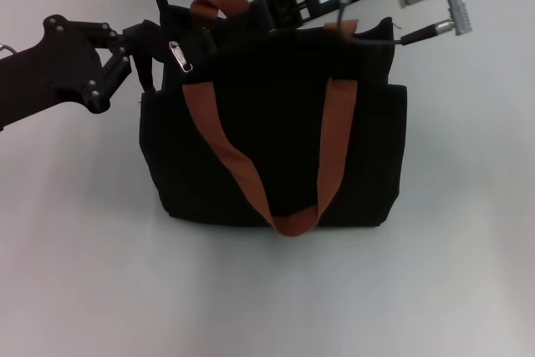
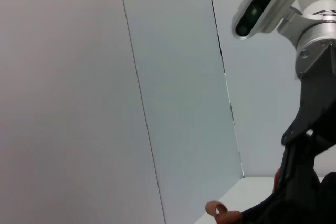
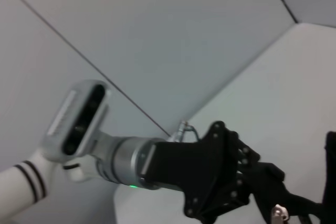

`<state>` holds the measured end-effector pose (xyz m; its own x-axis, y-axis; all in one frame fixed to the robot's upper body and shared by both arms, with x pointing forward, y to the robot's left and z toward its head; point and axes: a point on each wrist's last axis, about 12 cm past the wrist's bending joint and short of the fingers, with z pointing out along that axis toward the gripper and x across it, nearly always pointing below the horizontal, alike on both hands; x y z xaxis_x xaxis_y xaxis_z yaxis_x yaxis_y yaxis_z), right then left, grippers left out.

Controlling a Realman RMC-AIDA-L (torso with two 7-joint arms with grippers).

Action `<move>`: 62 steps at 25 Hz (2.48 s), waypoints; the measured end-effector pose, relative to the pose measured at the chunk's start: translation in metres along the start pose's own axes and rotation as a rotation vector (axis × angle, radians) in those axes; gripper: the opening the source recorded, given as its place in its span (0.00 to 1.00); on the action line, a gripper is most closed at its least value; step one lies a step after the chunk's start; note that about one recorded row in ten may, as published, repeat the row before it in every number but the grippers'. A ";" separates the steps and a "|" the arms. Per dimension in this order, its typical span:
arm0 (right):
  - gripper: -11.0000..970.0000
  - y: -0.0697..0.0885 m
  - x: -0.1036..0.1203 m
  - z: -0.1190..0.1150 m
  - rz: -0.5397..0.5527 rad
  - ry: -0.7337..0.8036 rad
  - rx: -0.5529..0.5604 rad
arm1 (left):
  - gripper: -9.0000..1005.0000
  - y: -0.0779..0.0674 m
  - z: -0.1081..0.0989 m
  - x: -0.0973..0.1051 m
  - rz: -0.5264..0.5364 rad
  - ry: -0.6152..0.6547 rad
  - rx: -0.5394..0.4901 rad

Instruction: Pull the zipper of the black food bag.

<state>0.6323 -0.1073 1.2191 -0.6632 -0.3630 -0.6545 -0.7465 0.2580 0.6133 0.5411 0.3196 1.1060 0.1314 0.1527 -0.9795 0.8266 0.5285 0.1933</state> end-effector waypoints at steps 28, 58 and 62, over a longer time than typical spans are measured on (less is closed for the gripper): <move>0.83 0.008 -0.010 0.032 0.024 0.043 0.037 | 0.04 0.001 0.013 -0.005 -0.002 -0.017 0.026; 0.83 0.009 -0.009 0.014 0.028 0.037 0.057 | 0.05 0.002 0.008 -0.004 -0.006 -0.013 0.013; 0.83 0.011 -0.010 0.021 0.012 0.055 0.066 | 0.05 0.001 0.009 -0.004 -0.005 -0.015 0.015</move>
<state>0.6293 -0.0818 1.2233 -0.6696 -0.4080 -0.6206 -0.7416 0.3202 0.5896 0.5465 0.3123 1.1100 0.1354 0.1372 -0.9812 0.8354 0.5166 0.1875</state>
